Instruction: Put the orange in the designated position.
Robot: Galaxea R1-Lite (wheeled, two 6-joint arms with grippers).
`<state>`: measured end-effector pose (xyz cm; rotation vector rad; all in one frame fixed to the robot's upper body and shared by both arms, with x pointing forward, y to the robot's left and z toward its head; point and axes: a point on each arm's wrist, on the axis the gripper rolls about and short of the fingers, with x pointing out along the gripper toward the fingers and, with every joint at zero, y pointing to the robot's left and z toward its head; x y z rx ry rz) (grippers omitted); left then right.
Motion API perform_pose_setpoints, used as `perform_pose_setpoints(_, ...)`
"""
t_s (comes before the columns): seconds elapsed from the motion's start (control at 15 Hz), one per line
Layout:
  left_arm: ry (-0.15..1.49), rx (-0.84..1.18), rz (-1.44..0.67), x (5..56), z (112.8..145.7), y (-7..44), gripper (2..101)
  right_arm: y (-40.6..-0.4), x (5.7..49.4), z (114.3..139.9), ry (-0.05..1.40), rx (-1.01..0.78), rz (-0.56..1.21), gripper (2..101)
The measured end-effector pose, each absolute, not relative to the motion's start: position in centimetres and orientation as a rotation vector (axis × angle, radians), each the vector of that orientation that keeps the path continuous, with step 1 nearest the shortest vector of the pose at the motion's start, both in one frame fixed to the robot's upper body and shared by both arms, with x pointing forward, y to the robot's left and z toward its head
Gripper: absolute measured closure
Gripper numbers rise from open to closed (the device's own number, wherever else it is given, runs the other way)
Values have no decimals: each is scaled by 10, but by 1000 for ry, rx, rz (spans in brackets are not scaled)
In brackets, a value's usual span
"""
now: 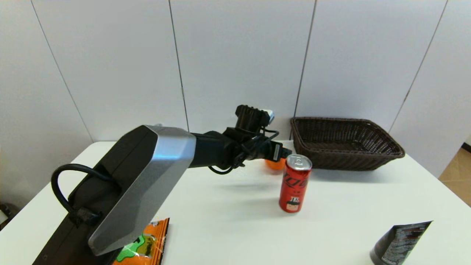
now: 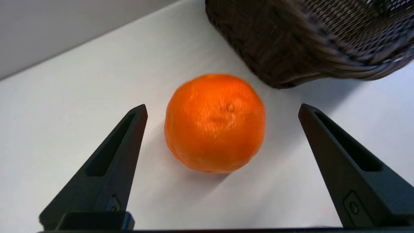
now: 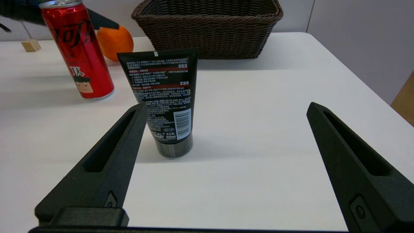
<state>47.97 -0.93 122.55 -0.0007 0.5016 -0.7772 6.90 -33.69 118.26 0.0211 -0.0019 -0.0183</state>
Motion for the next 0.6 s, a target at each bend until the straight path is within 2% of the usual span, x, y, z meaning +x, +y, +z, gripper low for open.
perform_pose_setpoints(0.4, 453, -18, -779, 462, 1272, 9, 69, -337, 69, 1183, -3, 22, -19, 50)
perform_pose_setpoints(0.6, 407, -37, -772, 449, 1307, 29, 63, -337, 69, 1183, -2, 21, -18, 50)
